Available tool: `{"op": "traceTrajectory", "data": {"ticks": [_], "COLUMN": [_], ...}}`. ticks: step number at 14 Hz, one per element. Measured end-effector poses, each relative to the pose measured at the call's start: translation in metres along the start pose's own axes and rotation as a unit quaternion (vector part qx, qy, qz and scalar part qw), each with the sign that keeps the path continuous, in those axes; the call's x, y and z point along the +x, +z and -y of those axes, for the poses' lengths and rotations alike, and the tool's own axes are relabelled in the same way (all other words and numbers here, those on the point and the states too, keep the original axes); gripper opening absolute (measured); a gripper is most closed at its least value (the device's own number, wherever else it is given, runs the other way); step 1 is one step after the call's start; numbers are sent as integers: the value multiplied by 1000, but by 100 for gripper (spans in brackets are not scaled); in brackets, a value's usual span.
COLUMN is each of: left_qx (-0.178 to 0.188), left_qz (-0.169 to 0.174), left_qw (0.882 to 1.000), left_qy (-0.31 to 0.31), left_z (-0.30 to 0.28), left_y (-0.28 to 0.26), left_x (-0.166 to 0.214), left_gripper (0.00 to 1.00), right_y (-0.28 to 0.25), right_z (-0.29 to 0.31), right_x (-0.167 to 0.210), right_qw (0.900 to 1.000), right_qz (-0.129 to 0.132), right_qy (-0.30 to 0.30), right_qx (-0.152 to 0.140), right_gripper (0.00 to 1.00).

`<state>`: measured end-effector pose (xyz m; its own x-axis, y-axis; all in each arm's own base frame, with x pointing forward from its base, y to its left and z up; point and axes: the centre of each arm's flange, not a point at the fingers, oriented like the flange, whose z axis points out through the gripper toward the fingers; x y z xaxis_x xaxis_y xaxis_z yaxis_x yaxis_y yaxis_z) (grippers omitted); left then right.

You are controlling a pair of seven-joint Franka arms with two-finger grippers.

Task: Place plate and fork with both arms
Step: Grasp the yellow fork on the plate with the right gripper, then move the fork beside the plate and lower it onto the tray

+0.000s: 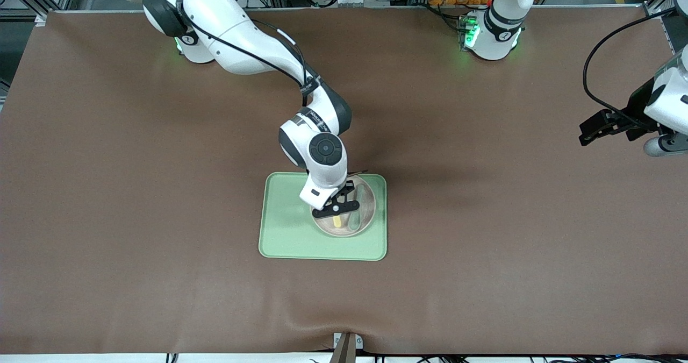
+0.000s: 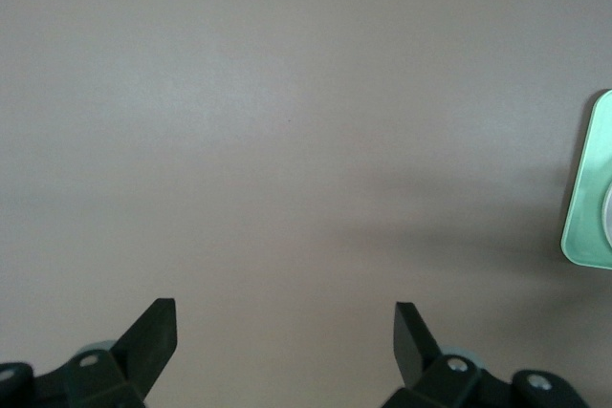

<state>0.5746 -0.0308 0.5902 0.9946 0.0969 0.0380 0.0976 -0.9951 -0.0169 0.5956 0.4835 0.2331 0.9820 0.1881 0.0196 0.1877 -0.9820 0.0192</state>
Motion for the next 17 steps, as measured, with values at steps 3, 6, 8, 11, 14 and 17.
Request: {"op": "traceTrajectory", "data": {"ticks": [3,6,8,11,14,17], "left_qx": [0,-1,-1,-2,-2,-2], "left_qz": [2,-1,-2,-2,-2,-4], "left_qw": [1000,1000,1000,1000,1000,1000], "left_qy": [3,6,7,9,10,10], "left_z": [-3,-7,-8,-11,-12,-12], "left_y": [5,4,4,6,8,8], "left_x": [3,2,2,3,4,5], "left_gripper": [100,100,100,100,100,100], "right_y": [-27,-23,-9,8,24,41], "right_z": [-31,-73,-94,-116,-134,-147], "right_x": [19,34,37,37,27,11], "right_qw": [1000,998,997,997,997,997], "right_qz": [-4,3,7,11,-6,-15], "right_qy": [29,59,73,77,69,69], "right_qx": [9,10,9,7,14,17], "right_gripper": [15,15,15,15,15,15]}}
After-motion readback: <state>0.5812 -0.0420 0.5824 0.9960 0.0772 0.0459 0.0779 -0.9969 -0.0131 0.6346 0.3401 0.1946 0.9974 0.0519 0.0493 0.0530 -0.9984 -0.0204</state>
